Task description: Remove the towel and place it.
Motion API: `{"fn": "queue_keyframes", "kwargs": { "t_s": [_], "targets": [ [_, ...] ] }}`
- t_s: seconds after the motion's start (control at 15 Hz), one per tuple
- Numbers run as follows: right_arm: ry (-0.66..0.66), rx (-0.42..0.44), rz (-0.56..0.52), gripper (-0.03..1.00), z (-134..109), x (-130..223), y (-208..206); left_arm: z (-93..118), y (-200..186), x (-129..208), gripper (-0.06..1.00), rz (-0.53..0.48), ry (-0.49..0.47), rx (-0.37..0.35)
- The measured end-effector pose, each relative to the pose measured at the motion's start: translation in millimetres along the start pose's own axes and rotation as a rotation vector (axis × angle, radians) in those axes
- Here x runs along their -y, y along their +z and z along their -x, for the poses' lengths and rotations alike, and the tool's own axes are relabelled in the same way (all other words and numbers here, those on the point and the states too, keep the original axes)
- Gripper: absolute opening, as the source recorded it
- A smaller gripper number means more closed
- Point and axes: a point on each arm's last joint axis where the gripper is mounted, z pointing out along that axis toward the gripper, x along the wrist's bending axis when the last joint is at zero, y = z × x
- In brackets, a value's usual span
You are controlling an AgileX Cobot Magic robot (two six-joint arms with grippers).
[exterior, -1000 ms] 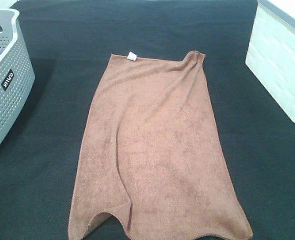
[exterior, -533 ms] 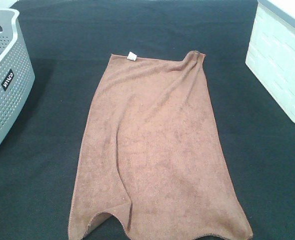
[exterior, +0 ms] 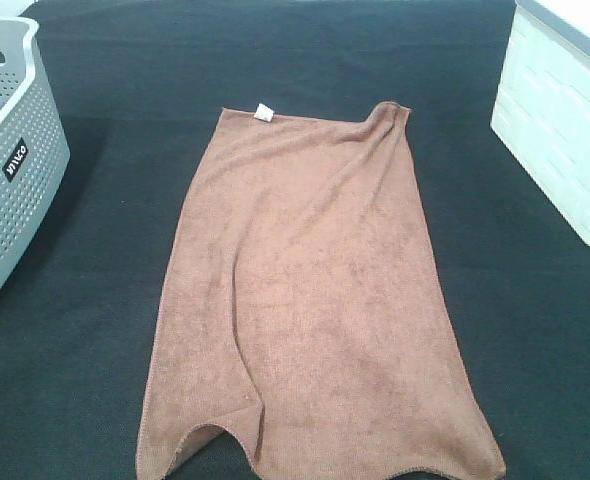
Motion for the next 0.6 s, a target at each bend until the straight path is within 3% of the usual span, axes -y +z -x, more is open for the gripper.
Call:
{"fn": "queue_keyframes", "kwargs": {
  "t_s": [0.6],
  "targets": [
    [0.0, 0.0, 0.0, 0.56, 0.0, 0.0, 0.0, 0.0, 0.0, 0.0, 0.72, 0.0, 0.0, 0.0]
  ]
}}
